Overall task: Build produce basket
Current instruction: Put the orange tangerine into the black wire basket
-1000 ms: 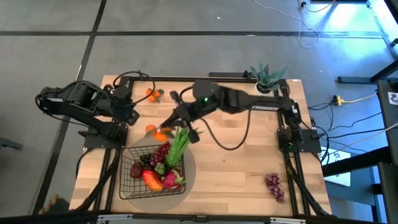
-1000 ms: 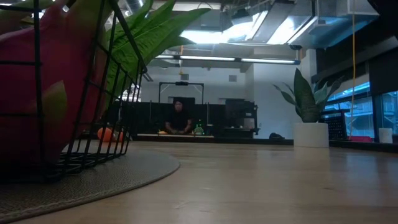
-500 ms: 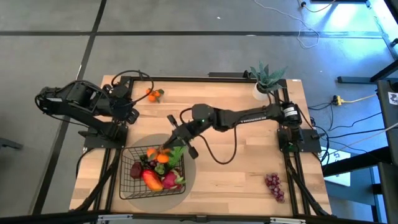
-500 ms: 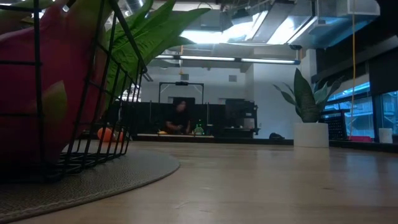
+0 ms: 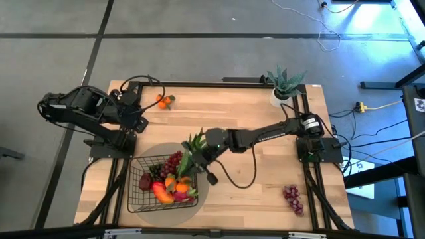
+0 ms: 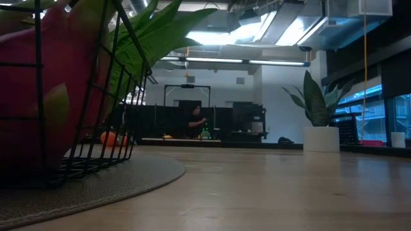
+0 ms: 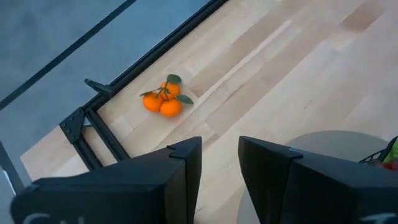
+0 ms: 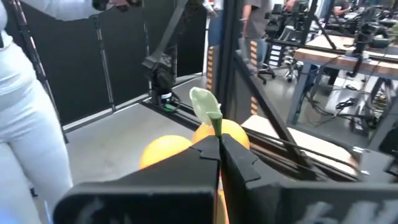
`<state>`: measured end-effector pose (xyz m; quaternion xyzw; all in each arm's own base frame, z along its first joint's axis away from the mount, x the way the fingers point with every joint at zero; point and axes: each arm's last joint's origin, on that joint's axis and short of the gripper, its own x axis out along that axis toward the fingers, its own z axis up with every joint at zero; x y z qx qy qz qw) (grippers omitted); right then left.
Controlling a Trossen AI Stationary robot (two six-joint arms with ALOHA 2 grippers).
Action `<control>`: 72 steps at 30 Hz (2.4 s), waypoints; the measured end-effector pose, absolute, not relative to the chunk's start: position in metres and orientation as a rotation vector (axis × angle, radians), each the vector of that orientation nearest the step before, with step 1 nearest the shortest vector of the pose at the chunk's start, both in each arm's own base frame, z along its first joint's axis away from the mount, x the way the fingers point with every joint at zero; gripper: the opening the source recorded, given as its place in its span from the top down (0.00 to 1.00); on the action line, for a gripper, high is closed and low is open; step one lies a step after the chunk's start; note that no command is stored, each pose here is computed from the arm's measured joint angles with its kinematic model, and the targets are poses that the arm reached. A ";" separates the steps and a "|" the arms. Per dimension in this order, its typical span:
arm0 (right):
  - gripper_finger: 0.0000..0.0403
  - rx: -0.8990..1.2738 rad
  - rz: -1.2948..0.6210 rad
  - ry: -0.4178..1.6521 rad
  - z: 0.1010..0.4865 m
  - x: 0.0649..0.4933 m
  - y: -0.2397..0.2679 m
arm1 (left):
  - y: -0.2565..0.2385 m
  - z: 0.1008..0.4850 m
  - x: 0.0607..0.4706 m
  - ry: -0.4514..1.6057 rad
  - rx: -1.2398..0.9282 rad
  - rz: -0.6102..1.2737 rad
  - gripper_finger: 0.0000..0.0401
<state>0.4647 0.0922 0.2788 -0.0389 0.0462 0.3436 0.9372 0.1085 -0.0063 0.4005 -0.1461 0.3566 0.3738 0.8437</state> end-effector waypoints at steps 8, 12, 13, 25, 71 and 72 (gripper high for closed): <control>1.00 -0.094 0.600 0.103 0.278 0.464 0.105 | -0.008 0.399 0.109 0.804 -0.352 0.729 0.77; 1.00 -0.094 0.591 0.103 0.278 0.464 0.105 | -0.013 0.397 0.109 0.902 -0.445 0.608 0.77; 1.00 -0.095 0.581 0.103 0.278 0.464 0.104 | -0.014 0.397 0.109 0.924 -0.465 0.577 0.77; 1.00 -0.137 0.363 0.112 0.278 0.471 0.078 | -0.042 0.407 0.123 0.873 -0.670 0.222 0.77; 1.00 -0.161 0.311 0.088 0.281 0.474 0.054 | -0.089 0.370 0.210 0.948 -0.272 0.168 0.99; 1.00 -0.157 0.311 0.089 0.281 0.474 0.054 | -0.089 0.370 0.210 0.950 -0.276 0.163 0.99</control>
